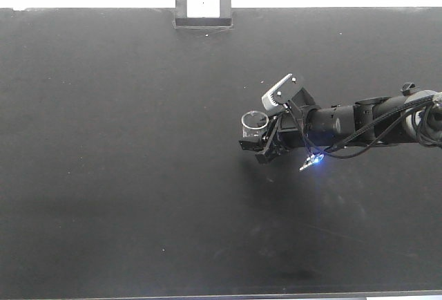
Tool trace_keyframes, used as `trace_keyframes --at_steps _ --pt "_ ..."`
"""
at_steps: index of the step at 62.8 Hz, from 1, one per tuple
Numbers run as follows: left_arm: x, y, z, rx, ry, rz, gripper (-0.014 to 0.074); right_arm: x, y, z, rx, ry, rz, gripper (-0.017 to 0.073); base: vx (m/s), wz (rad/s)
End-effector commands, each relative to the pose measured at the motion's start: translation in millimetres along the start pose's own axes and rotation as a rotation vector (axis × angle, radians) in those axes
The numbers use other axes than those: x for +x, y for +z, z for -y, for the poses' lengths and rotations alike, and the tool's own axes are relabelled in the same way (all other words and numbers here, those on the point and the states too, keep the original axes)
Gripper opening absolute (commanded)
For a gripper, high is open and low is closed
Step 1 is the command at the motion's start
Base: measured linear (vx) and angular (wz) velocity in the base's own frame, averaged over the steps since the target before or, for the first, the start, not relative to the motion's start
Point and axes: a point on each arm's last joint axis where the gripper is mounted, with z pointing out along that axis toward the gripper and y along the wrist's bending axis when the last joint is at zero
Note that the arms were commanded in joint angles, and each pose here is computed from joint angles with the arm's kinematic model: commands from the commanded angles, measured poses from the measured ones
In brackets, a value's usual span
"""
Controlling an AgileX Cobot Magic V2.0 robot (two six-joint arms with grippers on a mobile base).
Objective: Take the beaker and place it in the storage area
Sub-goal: 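Lower the beaker onto the bench surface with the right gripper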
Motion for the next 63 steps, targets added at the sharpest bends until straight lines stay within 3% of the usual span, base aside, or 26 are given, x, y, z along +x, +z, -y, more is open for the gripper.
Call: trace_keyframes --at_steps 1,45,54,63 --pt "-18.1 1.5 0.4 0.009 -0.015 0.109 -0.0006 -21.5 -10.2 -0.7 -0.012 -0.018 0.091 -0.0004 0.0 0.0" --pt "-18.1 1.5 0.4 0.009 -0.015 0.109 -0.0006 -13.4 -2.9 0.4 -0.027 -0.009 0.066 0.0001 0.0 0.0" --pt "-18.1 1.5 0.4 0.009 -0.015 0.109 -0.0006 -13.8 -2.9 -0.4 -0.036 -0.011 0.07 0.0048 0.0 0.0" --pt "-18.1 1.5 0.4 0.009 -0.015 0.109 -0.0006 -14.2 -3.0 -1.4 -0.046 -0.012 0.075 0.0157 0.0 0.0"
